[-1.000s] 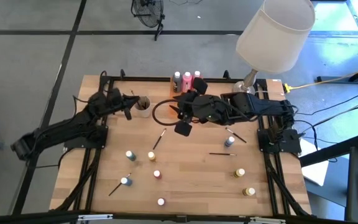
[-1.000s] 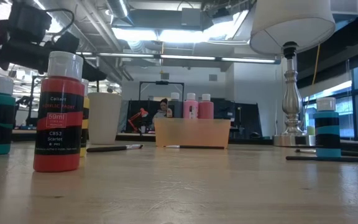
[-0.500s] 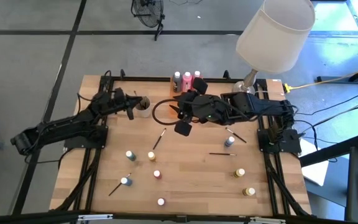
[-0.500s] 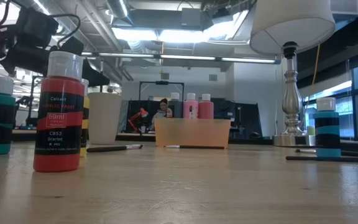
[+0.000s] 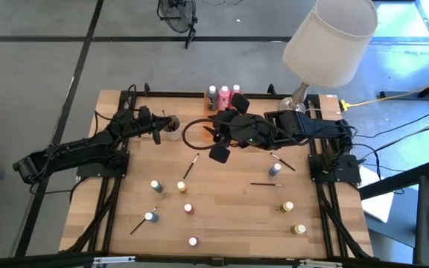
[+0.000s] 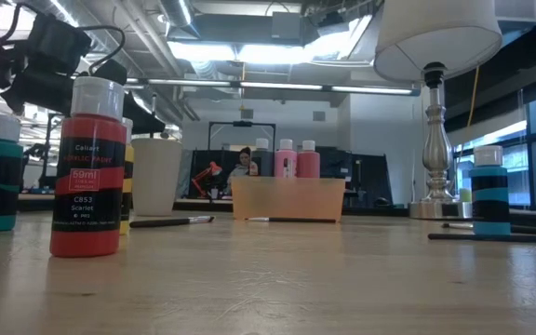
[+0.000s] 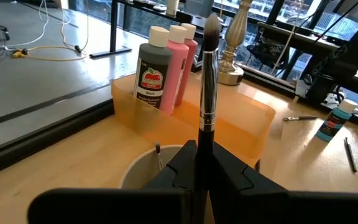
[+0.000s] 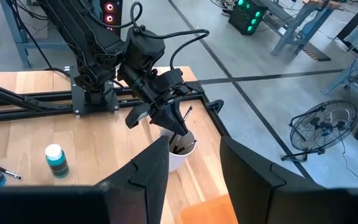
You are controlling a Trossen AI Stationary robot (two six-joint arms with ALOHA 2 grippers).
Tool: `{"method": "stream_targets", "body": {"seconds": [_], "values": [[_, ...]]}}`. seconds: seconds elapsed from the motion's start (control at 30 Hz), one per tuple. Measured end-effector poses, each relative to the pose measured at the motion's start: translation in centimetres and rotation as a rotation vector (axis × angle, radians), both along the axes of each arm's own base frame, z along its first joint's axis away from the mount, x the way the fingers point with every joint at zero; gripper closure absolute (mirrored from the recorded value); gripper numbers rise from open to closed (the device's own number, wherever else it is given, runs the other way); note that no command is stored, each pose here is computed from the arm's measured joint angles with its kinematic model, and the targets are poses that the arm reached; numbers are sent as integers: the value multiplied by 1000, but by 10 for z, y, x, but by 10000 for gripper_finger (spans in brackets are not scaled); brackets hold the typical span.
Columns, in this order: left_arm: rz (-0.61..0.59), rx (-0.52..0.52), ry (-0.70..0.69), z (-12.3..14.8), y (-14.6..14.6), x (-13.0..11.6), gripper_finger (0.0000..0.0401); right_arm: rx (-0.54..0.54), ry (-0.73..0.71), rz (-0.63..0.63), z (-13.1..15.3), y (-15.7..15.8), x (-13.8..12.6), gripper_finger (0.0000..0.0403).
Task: Pick & Place Paint Supplies
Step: Put the black paint brush into the white cup
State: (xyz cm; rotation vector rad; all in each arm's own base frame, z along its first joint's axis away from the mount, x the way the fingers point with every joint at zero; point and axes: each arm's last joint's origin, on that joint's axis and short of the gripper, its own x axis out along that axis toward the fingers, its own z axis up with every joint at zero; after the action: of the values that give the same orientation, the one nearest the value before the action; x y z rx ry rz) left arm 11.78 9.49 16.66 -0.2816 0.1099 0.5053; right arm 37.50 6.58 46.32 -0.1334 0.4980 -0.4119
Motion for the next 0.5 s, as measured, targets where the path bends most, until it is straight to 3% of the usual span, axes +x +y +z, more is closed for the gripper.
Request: {"method": "stream_targets", "body": {"seconds": [0.5], "values": [[28,-13,-6,0,1,0,357,-10,16,5,-1,0,0,257]]}}
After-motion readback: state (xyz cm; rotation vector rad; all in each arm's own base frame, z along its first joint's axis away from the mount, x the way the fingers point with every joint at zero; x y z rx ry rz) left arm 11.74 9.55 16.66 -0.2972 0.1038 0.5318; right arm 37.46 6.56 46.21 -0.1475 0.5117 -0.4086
